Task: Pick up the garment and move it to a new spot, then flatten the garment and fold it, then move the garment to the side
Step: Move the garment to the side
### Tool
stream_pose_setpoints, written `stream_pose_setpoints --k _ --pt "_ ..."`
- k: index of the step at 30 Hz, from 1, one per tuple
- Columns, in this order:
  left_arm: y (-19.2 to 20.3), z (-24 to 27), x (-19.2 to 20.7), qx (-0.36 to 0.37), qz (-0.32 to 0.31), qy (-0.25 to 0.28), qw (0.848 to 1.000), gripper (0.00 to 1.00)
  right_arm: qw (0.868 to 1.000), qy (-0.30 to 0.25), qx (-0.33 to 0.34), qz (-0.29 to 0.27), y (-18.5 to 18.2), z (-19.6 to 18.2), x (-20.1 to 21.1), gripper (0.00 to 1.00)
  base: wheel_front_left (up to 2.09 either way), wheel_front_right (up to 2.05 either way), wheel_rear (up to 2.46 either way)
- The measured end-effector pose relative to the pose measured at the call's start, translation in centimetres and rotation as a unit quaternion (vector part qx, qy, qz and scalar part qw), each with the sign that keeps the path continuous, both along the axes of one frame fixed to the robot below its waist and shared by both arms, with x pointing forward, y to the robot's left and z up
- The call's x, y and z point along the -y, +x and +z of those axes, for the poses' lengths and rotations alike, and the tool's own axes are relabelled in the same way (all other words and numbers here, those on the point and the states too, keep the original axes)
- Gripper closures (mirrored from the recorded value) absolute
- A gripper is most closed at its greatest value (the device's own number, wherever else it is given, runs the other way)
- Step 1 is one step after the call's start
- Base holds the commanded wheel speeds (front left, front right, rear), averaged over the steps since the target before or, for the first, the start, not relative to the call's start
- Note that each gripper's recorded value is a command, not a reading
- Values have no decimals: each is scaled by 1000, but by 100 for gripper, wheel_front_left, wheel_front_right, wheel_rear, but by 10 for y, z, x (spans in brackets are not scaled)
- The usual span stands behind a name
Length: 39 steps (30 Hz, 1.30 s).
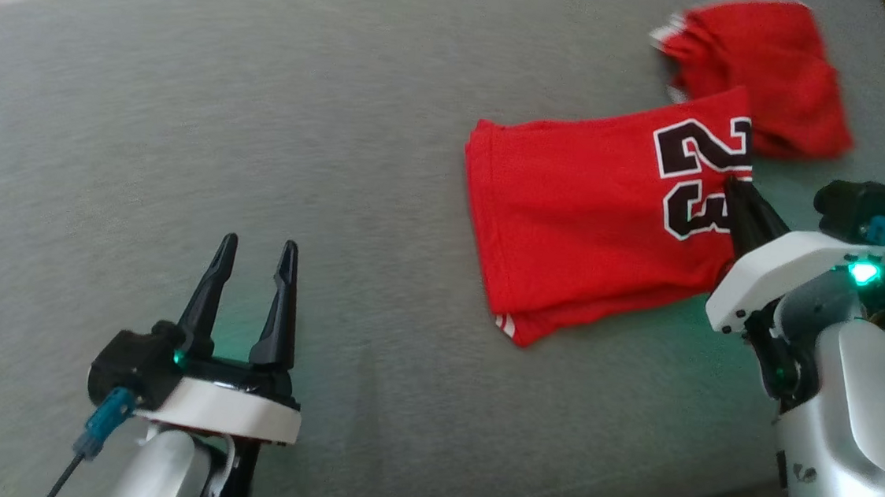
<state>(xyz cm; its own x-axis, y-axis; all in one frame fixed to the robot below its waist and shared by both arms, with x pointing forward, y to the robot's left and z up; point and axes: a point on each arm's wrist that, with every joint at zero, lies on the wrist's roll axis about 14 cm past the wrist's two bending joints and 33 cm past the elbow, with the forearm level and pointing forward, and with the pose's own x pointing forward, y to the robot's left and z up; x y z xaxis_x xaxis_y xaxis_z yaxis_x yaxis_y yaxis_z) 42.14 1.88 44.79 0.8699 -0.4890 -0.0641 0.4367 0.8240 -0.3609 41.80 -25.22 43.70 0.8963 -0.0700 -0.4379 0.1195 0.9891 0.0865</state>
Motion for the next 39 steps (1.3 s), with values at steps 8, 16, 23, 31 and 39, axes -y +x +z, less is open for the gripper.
stream_pose_setpoints --k 8,16,23,31,39 --pt "2 -15 34 -20 -48 -7 999 0 999 -15 -2 -33 -14 6 27 100 0 0 0" --pt "-2 -8 5 -17 -4 -3 1000 0 998 -36 41 7 35 58 17 100 0 0 0" --pt "-18 -5 -21 -20 39 -3 999 0 997 -68 30 8 54 80 35 100 0 0 0" --pt "-27 -1 -50 -16 84 -1 996 0 994 -96 49 -19 72 111 70 100 0 0 0" --pt "-31 -7 -68 -26 111 3 994 0 990 -98 71 -75 85 126 106 100 0 0 0"
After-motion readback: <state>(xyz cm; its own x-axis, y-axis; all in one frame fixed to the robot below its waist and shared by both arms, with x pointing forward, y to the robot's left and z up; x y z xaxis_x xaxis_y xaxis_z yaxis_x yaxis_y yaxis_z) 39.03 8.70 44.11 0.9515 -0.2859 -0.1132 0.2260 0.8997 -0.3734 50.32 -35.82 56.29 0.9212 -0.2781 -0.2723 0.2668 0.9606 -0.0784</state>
